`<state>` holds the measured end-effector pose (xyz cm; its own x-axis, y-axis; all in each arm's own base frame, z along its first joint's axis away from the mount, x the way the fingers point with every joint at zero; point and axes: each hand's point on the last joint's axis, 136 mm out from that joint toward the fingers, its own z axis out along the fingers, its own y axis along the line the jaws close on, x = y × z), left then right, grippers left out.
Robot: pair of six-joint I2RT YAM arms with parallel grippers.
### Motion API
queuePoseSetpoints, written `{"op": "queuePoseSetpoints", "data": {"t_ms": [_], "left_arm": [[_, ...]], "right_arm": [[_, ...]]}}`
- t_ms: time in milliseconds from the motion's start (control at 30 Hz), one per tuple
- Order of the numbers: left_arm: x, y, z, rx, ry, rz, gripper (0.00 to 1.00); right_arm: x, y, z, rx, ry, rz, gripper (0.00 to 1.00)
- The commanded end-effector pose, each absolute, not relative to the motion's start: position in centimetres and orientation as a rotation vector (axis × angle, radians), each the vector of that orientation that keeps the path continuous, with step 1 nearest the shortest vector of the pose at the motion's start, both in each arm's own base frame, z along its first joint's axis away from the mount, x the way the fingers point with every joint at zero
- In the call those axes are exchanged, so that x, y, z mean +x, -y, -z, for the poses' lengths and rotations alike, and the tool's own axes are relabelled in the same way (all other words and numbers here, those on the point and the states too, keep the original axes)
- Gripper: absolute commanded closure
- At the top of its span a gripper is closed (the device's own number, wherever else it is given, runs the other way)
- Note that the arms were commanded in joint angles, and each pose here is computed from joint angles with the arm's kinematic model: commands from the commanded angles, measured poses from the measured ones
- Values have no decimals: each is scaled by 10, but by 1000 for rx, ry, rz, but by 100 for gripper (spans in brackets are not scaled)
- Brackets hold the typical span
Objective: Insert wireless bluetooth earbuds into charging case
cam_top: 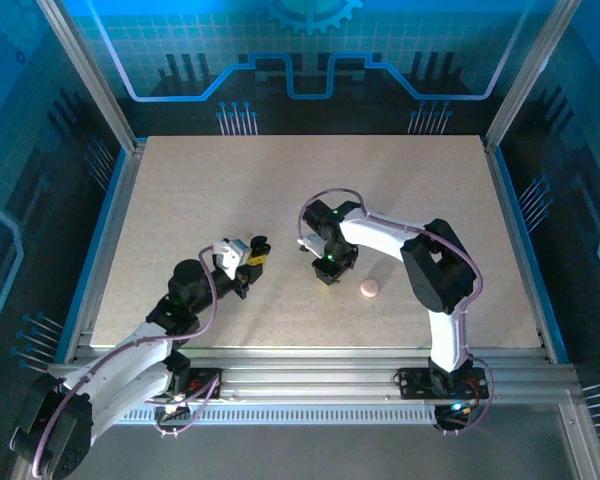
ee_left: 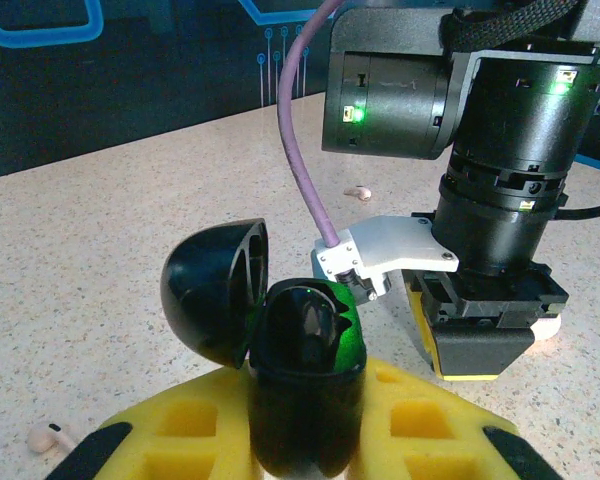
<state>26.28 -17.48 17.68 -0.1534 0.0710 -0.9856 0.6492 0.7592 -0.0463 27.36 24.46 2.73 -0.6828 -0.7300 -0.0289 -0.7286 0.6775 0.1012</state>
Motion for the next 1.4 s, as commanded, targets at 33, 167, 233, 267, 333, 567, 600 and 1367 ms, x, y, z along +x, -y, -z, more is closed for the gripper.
{"op": "queuePoseSetpoints", "data": {"t_ms": [33, 167, 233, 267, 333, 567, 600, 1367], "left_arm": [[264, 172, -181, 586, -1648, 528, 92], [264, 171, -182, 581, -1646, 522, 92], [264, 170, -182, 579, -1646, 520, 92], [264, 170, -182, 577, -1645, 519, 92], [264, 169, -184, 576, -1641, 515, 92], [263, 168, -184, 571, -1640, 507, 92], [263, 167, -185, 570, -1639, 506, 92], [260, 163, -189, 560, -1616, 493, 92]], "right_arm": [[261, -242, -24, 1274, 2802, 153, 71], [269, -249, -50, 1201, 2894, 194, 68], [271, -249, -66, 1138, 2915, 210, 65], [271, -248, -72, 1125, 2908, 209, 64], [269, -242, -80, 1190, 2873, 160, 63], [279, -218, -87, 1820, 2652, -37, 61], [283, -221, -89, 1939, 2629, -18, 60], [285, -252, -50, 2962, 1693, 106, 54]]}}
